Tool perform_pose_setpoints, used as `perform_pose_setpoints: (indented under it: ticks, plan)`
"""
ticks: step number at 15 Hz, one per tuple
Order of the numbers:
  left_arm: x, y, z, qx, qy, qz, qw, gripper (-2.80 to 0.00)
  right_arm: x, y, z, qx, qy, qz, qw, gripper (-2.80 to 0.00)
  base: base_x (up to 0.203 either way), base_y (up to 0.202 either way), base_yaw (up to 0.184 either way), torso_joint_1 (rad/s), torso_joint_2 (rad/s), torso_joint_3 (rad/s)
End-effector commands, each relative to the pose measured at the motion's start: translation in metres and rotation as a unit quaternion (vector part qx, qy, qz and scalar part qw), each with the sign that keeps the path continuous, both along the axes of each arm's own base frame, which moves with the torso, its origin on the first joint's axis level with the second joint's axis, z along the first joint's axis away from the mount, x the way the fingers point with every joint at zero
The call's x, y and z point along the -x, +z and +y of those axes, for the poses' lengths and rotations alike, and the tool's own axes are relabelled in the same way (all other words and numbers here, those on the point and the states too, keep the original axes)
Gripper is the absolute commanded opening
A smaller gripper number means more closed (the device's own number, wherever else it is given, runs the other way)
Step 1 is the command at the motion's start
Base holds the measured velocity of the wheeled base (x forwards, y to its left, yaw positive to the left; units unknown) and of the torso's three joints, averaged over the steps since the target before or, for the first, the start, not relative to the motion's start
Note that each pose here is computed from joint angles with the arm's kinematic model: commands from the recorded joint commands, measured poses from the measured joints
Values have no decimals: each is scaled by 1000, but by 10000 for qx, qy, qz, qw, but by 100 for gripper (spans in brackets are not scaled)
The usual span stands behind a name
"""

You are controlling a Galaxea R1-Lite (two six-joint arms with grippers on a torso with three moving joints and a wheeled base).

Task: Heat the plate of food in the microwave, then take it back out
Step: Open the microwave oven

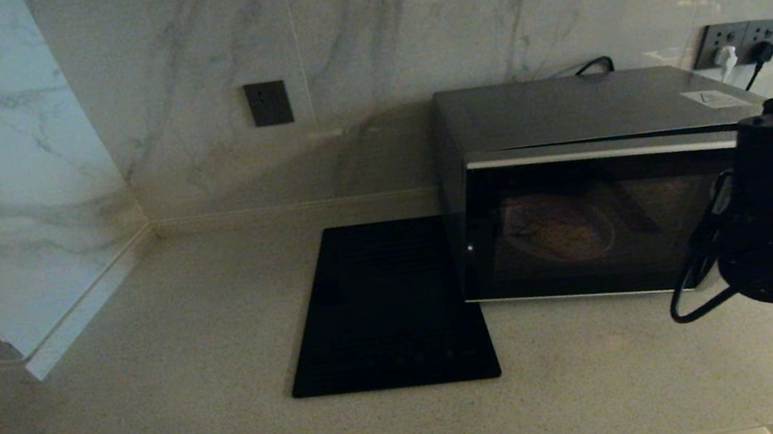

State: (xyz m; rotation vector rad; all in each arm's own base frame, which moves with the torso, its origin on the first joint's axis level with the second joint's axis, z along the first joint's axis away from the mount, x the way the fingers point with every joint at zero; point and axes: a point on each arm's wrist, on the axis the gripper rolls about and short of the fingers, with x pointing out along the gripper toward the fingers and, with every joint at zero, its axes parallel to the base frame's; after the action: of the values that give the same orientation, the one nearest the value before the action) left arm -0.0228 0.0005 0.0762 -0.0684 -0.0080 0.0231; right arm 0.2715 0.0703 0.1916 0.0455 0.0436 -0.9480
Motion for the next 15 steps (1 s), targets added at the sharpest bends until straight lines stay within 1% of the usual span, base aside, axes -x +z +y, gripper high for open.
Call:
perform_pose_setpoints:
  ticks: [1,3,11,15]
  plan:
    - [0,0,0,4,13,-2,10000,-280,-18,-25,9,91,-279,185,9994,0,0,0,0,0,0,0]
    - [0,0,0,4,12,-1,10000,-280,-22,-33,10,128,-447,211,9987,0,0,0,0,0,0,0]
    - [0,0,0,4,8,5,10000,-280,-45,-71,9,106,-599,398,9974,0,0,0,0,0,0,0]
    - [0,0,0,4,13,3,10000,-280,-64,-79,1,32,-660,395,9970,0,0,0,0,0,0,0]
